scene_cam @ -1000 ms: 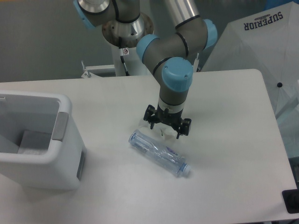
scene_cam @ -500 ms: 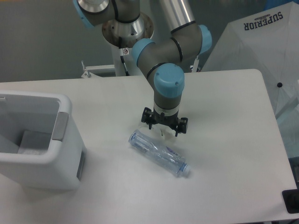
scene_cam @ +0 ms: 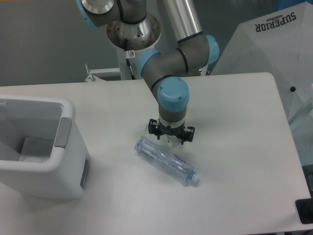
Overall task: Place the trash in the trash can
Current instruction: 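Close the gripper on the crumpled white wrapper and lift it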
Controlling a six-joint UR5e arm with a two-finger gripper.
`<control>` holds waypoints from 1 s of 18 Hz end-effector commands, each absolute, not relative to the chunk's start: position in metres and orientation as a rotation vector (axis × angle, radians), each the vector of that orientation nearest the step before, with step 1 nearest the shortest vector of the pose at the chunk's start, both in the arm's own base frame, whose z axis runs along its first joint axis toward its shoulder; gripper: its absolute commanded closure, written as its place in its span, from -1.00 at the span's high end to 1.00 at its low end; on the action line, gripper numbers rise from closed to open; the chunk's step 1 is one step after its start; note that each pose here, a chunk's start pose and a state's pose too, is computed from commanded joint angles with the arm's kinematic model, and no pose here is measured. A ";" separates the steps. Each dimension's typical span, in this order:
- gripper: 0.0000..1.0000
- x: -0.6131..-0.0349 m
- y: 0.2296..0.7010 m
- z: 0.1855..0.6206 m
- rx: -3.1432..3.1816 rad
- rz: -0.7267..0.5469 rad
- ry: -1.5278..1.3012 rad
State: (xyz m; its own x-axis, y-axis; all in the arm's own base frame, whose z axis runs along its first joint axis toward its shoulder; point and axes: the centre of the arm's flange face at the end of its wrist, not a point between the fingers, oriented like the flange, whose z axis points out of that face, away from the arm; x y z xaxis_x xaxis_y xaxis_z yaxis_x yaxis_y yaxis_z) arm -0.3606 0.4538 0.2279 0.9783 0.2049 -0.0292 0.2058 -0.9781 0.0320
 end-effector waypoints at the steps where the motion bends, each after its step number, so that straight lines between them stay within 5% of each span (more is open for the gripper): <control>1: -0.88 -0.361 0.453 0.228 3.090 -0.038 0.326; 2: -1.00 -0.361 0.453 0.229 3.091 -0.040 0.326; 18: -1.00 -0.387 0.442 0.273 3.166 -0.086 0.412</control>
